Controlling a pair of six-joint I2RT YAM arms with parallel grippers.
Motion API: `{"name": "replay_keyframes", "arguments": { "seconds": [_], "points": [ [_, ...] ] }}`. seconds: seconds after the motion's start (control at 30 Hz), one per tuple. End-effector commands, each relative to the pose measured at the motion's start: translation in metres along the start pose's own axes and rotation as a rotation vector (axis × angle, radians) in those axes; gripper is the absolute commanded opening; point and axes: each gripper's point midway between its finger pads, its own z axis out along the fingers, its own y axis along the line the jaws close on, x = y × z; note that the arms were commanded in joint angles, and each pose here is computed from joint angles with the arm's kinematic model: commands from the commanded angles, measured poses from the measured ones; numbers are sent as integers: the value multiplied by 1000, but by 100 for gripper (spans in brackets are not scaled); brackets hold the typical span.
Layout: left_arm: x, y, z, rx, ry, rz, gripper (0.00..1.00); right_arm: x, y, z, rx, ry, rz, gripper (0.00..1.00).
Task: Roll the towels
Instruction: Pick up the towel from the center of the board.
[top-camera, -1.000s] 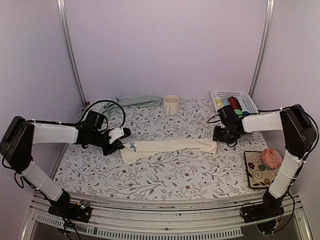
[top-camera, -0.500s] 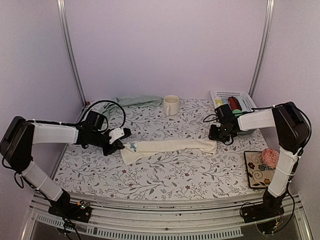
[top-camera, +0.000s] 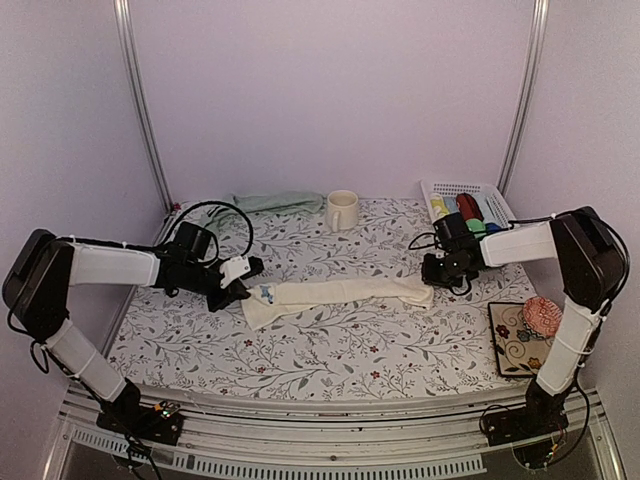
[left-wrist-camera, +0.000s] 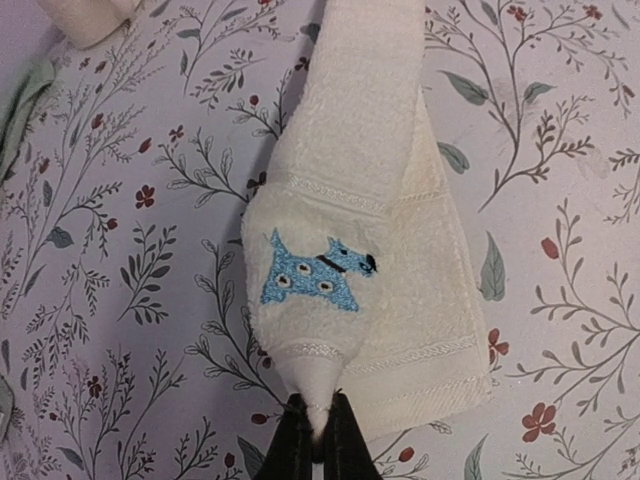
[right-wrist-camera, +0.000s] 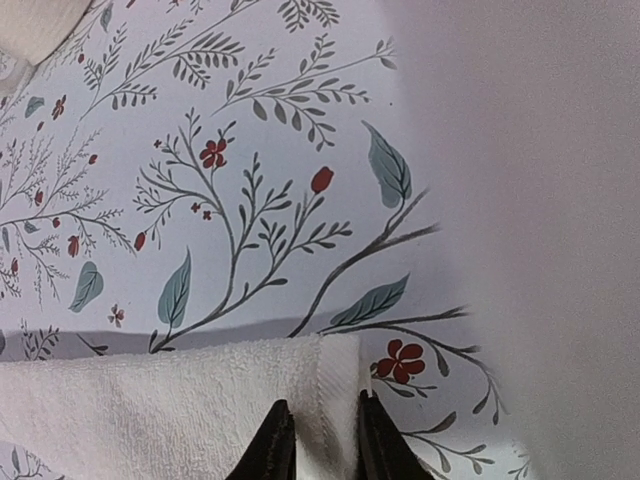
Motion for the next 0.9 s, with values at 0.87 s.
{"name": "replay_keyframes", "arguments": {
  "seconds": [0.87],
  "points": [
    [-72,61,-96,-178,-200,67,0,-79,26,-193,-213,-744,-96,2]
  ]
}}
